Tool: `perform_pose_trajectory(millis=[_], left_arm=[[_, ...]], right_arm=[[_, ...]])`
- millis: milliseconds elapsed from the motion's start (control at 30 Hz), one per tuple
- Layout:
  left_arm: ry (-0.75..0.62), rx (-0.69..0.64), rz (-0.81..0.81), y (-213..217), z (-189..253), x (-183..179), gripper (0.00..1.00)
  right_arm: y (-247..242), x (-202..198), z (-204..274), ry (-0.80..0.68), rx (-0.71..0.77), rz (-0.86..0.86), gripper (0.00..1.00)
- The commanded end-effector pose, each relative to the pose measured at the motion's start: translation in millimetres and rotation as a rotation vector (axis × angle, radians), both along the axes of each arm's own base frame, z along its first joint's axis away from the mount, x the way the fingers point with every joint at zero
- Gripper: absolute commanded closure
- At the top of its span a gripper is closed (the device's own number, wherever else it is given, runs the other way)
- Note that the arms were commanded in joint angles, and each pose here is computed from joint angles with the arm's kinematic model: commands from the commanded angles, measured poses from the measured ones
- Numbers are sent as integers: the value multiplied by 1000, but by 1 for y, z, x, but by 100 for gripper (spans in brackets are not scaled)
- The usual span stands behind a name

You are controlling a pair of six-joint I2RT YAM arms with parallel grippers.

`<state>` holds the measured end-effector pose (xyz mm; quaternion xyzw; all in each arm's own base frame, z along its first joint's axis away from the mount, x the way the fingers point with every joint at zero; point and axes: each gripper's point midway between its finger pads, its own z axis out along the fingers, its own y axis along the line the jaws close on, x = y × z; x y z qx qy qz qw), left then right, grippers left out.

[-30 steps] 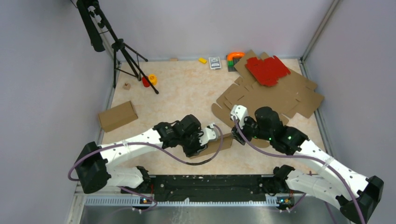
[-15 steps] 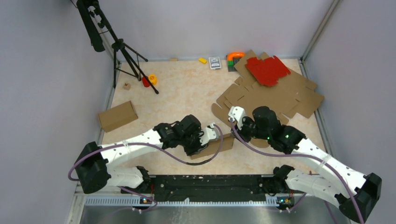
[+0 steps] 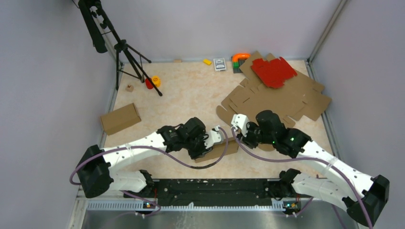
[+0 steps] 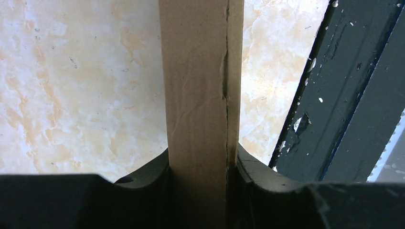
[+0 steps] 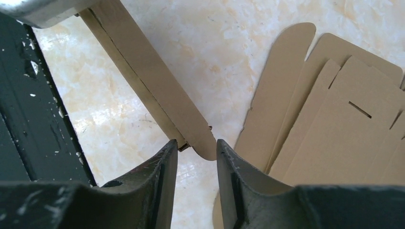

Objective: Fold the paper box

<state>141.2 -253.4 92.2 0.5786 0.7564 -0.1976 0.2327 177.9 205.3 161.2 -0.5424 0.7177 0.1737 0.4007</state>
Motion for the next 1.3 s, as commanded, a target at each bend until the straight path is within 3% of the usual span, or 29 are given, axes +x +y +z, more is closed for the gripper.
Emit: perform_pose_trajectory(millis=[0,300,600,1267], left_arm=[[1,-2,-26,2,-4,-5,64],[2,-7,-27,0,-2,-5,66],[8,-4,-16,-2,-1,-3,67],[15,12,59,-4,-3,4,75]], right_arm=[[4,8,12,-74,9,13,67],[19,13,9,-70,22,19,77],[28,13,22,-30,97,-38,100],[40,8,23,274,184,-295,97]])
